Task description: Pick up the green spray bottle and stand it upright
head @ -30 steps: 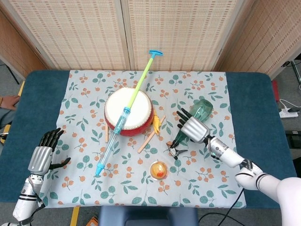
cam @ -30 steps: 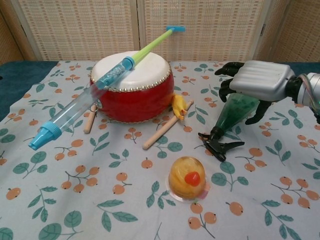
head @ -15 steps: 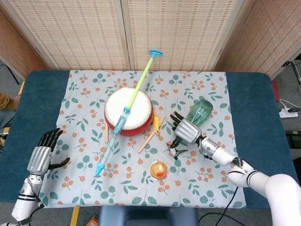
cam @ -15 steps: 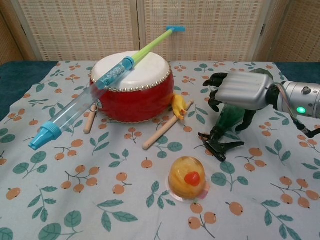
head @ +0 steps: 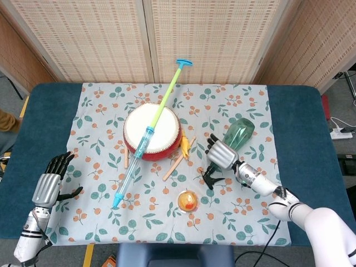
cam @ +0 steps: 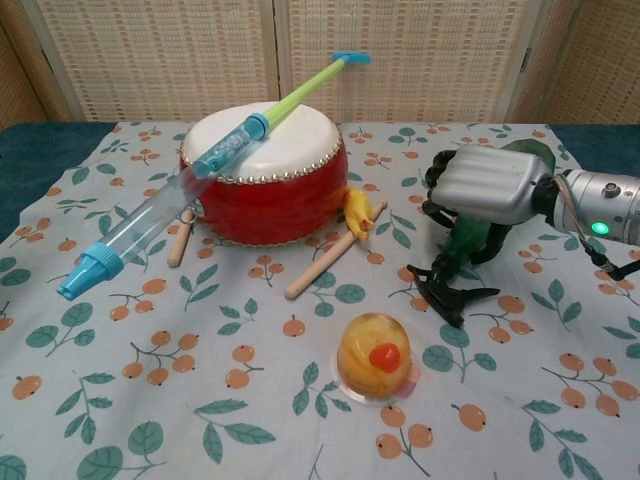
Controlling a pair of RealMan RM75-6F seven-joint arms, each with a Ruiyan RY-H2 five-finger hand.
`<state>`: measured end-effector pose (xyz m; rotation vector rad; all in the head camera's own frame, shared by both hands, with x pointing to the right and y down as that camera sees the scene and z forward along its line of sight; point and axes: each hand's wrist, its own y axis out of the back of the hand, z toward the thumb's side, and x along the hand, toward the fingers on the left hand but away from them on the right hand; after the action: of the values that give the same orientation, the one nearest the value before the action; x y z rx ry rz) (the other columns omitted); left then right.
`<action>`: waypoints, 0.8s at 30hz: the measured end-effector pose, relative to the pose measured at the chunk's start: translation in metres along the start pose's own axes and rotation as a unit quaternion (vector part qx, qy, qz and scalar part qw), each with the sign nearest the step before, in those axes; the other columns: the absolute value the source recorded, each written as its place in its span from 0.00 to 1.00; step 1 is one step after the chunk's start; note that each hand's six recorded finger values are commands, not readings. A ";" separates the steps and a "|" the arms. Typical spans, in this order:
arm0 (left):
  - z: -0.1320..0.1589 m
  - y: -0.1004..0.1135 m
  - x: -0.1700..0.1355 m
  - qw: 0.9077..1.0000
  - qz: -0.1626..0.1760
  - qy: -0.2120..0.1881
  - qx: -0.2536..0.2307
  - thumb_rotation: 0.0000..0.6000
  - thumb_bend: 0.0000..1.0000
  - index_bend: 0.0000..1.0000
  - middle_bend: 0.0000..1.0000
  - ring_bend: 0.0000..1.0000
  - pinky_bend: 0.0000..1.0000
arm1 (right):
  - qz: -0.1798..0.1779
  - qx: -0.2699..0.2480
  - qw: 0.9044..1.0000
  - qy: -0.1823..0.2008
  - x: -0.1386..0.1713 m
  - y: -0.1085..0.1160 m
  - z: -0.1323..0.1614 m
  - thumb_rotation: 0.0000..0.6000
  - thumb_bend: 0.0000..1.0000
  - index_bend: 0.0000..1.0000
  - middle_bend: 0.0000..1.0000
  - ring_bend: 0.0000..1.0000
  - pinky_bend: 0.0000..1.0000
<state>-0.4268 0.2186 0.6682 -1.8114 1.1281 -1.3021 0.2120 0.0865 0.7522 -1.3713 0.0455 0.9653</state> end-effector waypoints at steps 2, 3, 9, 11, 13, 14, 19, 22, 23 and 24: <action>0.000 -0.001 0.000 1.000 -0.002 0.000 0.000 1.00 0.17 0.00 0.00 0.00 0.03 | -0.008 -0.005 1.000 -0.001 0.001 0.002 0.000 1.00 0.08 0.69 0.53 0.27 0.24; 0.000 -0.001 0.000 1.000 -0.002 0.000 0.000 1.00 0.17 0.00 0.00 0.00 0.03 | -0.012 -0.007 1.000 -0.001 0.001 0.003 -0.001 1.00 0.08 0.70 0.53 0.27 0.24; -0.001 -0.003 0.001 1.000 -0.005 0.000 0.000 1.00 0.17 0.00 0.00 0.00 0.03 | -0.040 -0.015 0.999 -0.013 0.008 0.013 -0.010 1.00 0.08 0.70 0.53 0.28 0.24; 0.000 -0.004 0.002 1.000 -0.008 -0.001 -0.002 1.00 0.17 0.00 0.00 0.00 0.03 | -0.050 -0.019 0.998 -0.021 0.013 0.018 -0.016 1.00 0.08 0.70 0.53 0.28 0.24; 0.001 -0.004 0.001 1.000 -0.009 -0.003 -0.003 1.00 0.17 0.00 0.00 0.00 0.03 | -0.058 -0.027 0.997 -0.031 0.019 0.023 -0.023 1.00 0.09 0.70 0.53 0.28 0.24; 0.001 -0.004 0.001 1.000 -0.009 -0.004 -0.004 1.00 0.17 0.00 0.00 0.00 0.03 | -0.062 -0.031 0.997 -0.036 0.021 0.025 -0.025 1.00 0.10 0.70 0.53 0.28 0.24; 0.004 -0.004 0.000 1.000 -0.009 -0.008 -0.005 1.00 0.17 0.00 0.00 0.00 0.03 | -0.091 -0.057 0.991 -0.082 0.038 0.039 -0.048 1.00 0.12 0.72 0.55 0.30 0.24; 0.005 -0.003 -0.001 1.000 -0.008 -0.010 -0.005 1.00 0.17 0.00 0.00 0.00 0.03 | -0.106 -0.074 0.986 -0.107 0.046 0.043 -0.057 1.00 0.12 0.75 0.57 0.32 0.24; 0.006 -0.003 -0.002 1.000 -0.008 -0.012 -0.004 1.00 0.17 0.00 0.00 0.00 0.03 | -0.110 -0.084 0.984 -0.116 0.049 0.043 -0.060 1.00 0.12 0.75 0.57 0.32 0.24; 0.007 -0.003 -0.002 1.000 -0.008 -0.014 -0.003 1.00 0.17 0.00 0.00 0.00 0.03 | -0.113 -0.095 0.981 -0.126 0.053 0.042 -0.064 1.00 0.12 0.75 0.58 0.32 0.24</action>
<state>-0.4197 0.2223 0.6680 -1.8408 1.1072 -1.2796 0.2520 0.0577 0.6731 -1.3833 -0.3948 0.9610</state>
